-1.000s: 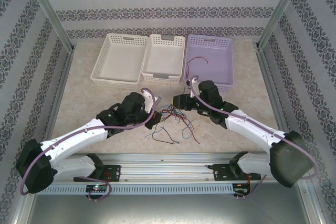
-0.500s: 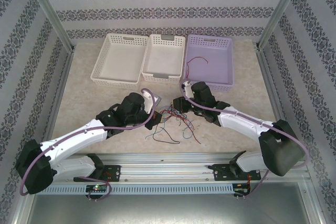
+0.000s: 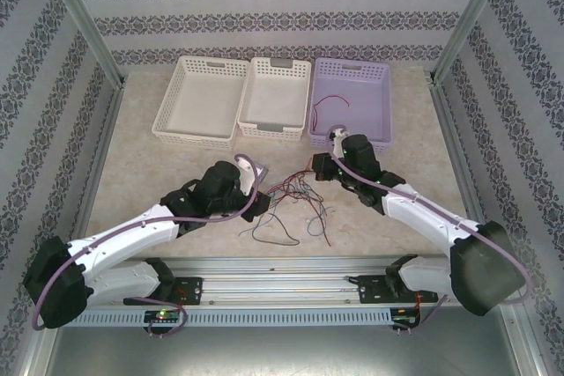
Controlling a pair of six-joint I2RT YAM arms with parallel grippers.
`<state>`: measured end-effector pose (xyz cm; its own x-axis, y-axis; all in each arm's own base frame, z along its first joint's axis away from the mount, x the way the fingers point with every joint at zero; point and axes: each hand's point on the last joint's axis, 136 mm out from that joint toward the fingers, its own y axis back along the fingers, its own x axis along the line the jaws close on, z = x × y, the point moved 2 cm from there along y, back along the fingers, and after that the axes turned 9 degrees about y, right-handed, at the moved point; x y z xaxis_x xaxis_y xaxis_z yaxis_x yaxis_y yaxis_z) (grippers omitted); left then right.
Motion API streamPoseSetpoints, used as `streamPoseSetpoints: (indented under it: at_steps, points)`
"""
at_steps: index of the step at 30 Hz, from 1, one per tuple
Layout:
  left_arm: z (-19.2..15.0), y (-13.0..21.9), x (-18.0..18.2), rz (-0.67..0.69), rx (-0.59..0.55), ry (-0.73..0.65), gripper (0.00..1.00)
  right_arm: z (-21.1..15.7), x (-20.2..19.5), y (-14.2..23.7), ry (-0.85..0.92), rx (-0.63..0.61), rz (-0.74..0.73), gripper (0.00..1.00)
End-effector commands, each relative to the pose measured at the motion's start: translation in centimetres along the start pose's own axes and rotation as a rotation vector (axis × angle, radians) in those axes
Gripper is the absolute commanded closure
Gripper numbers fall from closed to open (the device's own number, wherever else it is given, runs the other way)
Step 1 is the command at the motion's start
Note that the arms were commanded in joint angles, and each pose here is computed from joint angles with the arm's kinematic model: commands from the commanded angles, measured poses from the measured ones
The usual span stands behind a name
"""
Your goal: Untangle the cables
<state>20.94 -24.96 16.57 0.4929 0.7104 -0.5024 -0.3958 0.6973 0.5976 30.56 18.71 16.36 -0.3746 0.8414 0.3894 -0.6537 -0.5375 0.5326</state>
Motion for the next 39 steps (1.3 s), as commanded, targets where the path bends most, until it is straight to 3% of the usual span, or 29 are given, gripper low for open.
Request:
streamPoseSetpoints:
  at_steps: [1,3,8,15,24,31,39]
  points:
    - [0.0,0.0,-0.2,-0.008,-0.030,-0.019,0.75,0.8,-1.9,1.4,-0.074,-0.061,-0.059,1.00]
    - [-0.1,-0.1,0.0,-0.001,-0.029,-0.015,0.66,1.2,-2.5,2.1,-0.100,-0.080,-0.071,1.00]
    - [-0.6,-0.5,0.5,0.013,-0.020,-0.006,0.58,2.1,-2.9,3.5,-0.145,-0.119,-0.052,1.00]
    - [-0.9,-1.6,0.2,-0.040,-0.028,0.027,0.44,4.8,0.2,5.5,-0.173,-0.185,0.101,1.00]
    - [1.3,-3.4,-2.0,-0.188,-0.097,0.059,0.23,5.8,3.8,6.5,-0.186,-0.185,0.235,1.00]
    - [1.1,-5.7,-2.9,-0.247,-0.064,0.049,0.20,6.7,4.6,7.6,-0.214,-0.207,0.258,1.00]
    - [0.4,-8.1,-2.1,-0.164,-0.038,-0.023,0.16,7.5,6.2,8.6,-0.220,-0.215,0.305,1.00]
